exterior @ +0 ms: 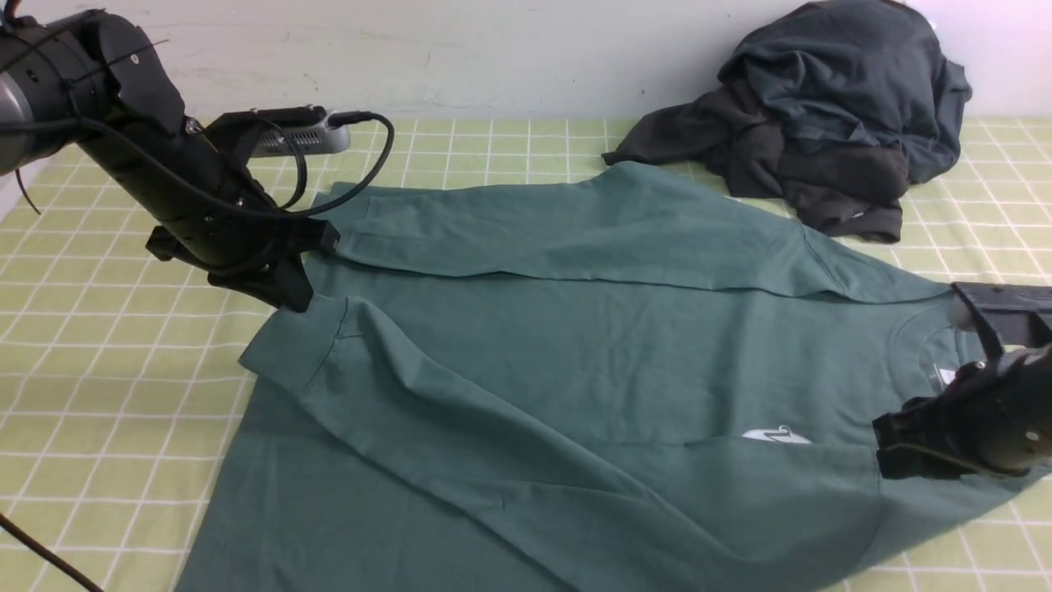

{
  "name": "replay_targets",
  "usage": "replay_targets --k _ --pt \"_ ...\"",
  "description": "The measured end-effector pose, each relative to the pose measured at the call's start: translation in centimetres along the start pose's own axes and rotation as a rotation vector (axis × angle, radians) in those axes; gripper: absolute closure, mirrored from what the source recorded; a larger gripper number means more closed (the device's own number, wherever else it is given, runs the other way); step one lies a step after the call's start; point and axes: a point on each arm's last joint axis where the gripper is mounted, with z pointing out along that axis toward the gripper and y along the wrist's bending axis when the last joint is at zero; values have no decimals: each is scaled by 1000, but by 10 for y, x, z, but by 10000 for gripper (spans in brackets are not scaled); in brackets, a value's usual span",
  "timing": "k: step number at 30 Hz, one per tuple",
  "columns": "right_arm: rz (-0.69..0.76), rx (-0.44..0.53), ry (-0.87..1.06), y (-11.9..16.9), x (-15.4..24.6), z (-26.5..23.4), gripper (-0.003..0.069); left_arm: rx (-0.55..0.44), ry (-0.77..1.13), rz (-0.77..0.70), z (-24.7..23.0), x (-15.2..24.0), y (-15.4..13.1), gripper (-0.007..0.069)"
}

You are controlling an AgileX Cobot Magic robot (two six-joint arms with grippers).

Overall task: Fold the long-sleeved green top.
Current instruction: Use the left arm to drag and place the cuff at the centered position on the left edge of the fabric

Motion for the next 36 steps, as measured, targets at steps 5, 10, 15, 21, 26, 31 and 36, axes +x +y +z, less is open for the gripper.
replay_targets --k 5,10,15,21,26,31,36 --pt "-29 40 -22 8 -20 20 394 0 0 22 0 0 0 595" --pt "-65 38 20 23 -23 43 420 0 0 29 0 0 0 595" --pt "-122 70 23 23 -24 43 553 0 0 30 0 0 0 595" --pt "-220 127 37 21 -22 23 666 2 -1 28 0 0 0 595" --pt "-239 177 -38 21 -25 -10 671 11 -4 22 0 0 -1 595" --pt "-146 170 -19 21 -22 -9 659 14 -8 20 0 -1 -1 595" --pt "-99 166 51 18 -20 17 545 14 -8 20 0 -1 -1 595"
